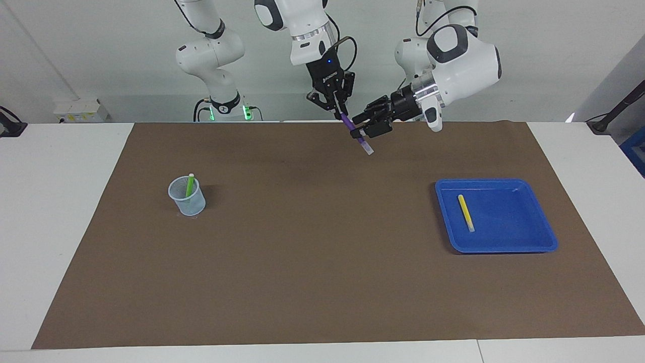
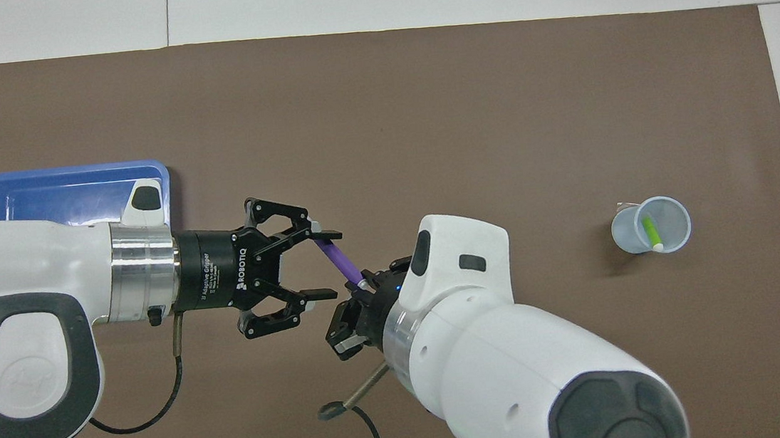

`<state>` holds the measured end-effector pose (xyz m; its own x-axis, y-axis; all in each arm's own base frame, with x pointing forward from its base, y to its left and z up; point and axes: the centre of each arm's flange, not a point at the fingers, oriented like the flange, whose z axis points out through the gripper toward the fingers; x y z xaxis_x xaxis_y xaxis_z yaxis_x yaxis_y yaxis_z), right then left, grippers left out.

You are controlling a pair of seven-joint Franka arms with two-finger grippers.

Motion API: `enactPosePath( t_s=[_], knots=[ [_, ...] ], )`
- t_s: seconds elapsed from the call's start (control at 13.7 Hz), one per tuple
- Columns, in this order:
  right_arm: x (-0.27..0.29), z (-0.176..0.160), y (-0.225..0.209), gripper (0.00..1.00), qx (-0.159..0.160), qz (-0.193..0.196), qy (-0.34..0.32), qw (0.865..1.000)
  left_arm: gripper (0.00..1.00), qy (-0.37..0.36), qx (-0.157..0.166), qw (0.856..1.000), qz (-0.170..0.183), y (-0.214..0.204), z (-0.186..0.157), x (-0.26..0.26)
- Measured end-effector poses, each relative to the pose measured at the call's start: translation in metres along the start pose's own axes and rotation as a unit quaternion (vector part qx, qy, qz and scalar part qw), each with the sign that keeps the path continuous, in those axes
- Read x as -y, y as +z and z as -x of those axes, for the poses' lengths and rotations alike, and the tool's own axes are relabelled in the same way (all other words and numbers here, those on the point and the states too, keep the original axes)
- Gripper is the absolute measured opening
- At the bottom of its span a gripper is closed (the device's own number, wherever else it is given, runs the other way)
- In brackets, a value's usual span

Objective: Right arm passes pens to left for tray arrangement
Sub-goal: 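Close the left gripper on the purple pen held by the right gripper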

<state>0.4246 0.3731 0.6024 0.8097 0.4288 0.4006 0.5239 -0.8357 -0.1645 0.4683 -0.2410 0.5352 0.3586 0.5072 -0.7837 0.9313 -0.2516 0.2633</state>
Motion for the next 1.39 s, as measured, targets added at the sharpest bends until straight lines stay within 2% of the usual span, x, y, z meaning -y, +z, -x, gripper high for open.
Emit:
enactPosePath(
  t_s=[0.07, 0.29, 0.44, 0.73, 0.95, 1.1, 1.39],
  knots=[
    [0.000, 0.000, 0.000, 0.17, 0.000, 0.000, 0.000, 1.000, 0.63, 0.018, 0.000, 1.000, 0.001, 0.000, 0.000, 0.000],
    [-0.001, 0.000, 0.000, 0.17, -0.002, 0.000, 0.000, 1.000, 0.70, 0.087, 0.013, 0.996, 0.014, -0.001, 0.002, -0.002],
    [-0.001, -0.001, 0.000, 0.17, -0.002, 0.000, 0.000, 1.000, 0.70, 0.114, 0.011, 0.993, 0.024, -0.002, 0.001, -0.003],
    [-0.002, -0.001, -0.001, 0.17, -0.006, 0.016, -0.011, 1.000, 0.70, 0.139, -0.016, 0.989, 0.057, -0.002, 0.001, -0.009],
    [-0.003, -0.002, -0.002, 0.17, -0.012, 0.024, -0.018, 0.999, 0.70, 0.154, -0.044, 0.984, 0.082, 0.019, 0.010, -0.007],
    [-0.003, -0.002, -0.002, 0.17, -0.012, 0.025, -0.018, 0.999, 0.70, 0.158, -0.053, 0.982, 0.085, 0.033, 0.013, -0.001],
    [-0.003, -0.002, -0.002, 0.17, -0.012, 0.025, -0.019, 0.999, 0.70, 0.160, -0.045, 0.983, 0.076, 0.031, 0.012, 0.000]
  ],
)
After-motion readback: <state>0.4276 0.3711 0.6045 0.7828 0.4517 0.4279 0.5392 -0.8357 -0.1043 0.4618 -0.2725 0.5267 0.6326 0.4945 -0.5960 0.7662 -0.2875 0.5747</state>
